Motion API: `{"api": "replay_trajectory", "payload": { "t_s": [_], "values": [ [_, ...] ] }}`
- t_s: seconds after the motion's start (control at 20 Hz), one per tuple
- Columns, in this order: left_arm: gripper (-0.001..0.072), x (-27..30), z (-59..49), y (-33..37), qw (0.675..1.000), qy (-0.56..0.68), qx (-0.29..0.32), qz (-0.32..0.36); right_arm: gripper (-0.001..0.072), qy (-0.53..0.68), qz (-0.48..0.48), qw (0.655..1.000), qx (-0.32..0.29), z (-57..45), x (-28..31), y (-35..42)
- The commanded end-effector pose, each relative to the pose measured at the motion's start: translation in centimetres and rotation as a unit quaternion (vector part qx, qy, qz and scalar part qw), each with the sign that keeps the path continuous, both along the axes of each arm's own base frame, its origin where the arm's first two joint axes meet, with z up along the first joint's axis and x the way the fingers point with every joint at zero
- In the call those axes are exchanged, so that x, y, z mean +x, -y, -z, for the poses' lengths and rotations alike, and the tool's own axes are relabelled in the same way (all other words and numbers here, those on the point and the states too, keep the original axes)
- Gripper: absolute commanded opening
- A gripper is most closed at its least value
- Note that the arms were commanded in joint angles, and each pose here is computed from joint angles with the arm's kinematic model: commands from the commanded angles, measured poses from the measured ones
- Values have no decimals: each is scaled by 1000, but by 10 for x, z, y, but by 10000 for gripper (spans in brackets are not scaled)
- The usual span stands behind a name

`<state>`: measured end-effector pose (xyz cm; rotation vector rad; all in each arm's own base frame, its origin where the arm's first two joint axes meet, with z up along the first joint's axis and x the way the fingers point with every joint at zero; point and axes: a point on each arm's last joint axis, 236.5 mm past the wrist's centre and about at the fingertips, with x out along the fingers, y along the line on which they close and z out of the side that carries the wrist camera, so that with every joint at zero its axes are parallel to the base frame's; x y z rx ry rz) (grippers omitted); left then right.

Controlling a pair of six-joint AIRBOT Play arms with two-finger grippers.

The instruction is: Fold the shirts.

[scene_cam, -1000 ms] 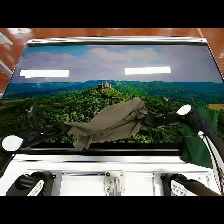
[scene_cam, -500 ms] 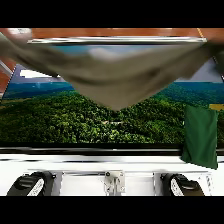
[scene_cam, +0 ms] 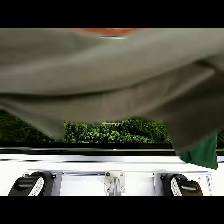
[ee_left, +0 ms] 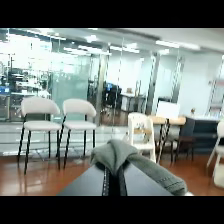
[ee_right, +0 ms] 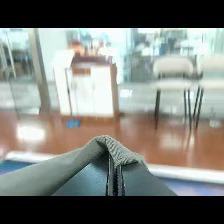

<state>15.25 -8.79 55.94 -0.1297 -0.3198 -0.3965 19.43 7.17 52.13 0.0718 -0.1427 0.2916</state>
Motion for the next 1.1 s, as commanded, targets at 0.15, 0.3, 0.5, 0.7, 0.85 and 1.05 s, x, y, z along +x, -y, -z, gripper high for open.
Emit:
{"api": "replay_trajectory", "payload": {
  "t_s": [0.15,0.3,0.5,0.7,0.85,1.05],
  "values": [
    [46,6,131,-6,963,-250,95,-21,68,-299,-4,954,-15,135,-18,0],
    [46,19,203,-14,927,-364,91,-25,68,-433,4,901,-4,205,-21,8],
    [47,57,284,-15,891,-452,46,-18,68,-515,4,856,43,294,25,14],
    [46,130,328,-16,896,-442,-29,-19,68,-501,35,856,123,363,119,30],
    [46,191,354,-20,904,-421,-67,-22,68,-491,46,847,200,400,191,37],
    [47,252,418,-7,879,-468,-95,-15,69,-490,58,813,310,456,259,41]
  ]
}}
